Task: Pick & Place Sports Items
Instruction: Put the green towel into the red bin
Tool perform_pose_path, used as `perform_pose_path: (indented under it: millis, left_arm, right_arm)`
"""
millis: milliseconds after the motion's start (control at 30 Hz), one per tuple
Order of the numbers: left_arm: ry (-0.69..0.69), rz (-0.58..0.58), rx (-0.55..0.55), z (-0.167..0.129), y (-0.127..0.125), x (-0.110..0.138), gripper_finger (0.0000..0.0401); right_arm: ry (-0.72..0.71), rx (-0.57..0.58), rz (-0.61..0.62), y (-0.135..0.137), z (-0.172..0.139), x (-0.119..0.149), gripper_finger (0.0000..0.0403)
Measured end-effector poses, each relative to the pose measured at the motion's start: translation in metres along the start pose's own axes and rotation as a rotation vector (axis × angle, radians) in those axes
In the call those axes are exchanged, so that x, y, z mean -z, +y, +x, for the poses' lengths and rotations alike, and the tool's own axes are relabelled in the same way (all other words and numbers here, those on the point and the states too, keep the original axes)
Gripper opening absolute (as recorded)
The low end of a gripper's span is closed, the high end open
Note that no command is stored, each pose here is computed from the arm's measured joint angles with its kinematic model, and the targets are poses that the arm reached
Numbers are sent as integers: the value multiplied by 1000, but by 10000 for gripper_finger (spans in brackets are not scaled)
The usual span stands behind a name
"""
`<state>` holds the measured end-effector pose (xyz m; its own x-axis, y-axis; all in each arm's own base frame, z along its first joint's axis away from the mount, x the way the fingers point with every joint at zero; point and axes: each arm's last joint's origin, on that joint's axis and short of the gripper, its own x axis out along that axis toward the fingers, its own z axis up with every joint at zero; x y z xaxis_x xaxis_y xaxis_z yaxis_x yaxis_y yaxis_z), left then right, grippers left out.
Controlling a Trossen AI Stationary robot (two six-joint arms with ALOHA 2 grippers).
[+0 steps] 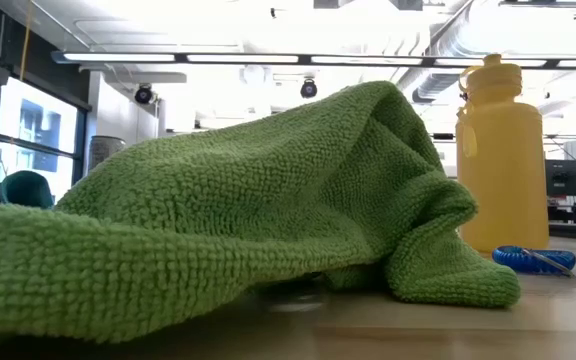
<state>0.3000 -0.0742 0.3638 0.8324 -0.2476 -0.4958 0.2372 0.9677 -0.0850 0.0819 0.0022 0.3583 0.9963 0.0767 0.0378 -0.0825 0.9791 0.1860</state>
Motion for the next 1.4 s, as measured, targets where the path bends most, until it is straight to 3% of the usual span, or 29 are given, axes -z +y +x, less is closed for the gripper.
perform_pose_path:
  millis: [467,700,1100,1400]
  left_arm:
    - [-37,-18,-4,17,1,-2,334]
    - [-49,-4,1,31,-2,-1,334]
    - [57,-68,-4,71,-2,17,334]
    - [113,-129,57,92,-18,30,334]
  right_arm:
    - [50,7,-6,-2,12,4,0]
    - [1,24,-40,-2,12,-1,0]
    - [-22,19,-62,-1,12,-3,0]
    - [-19,20,-61,-1,12,-3,0]
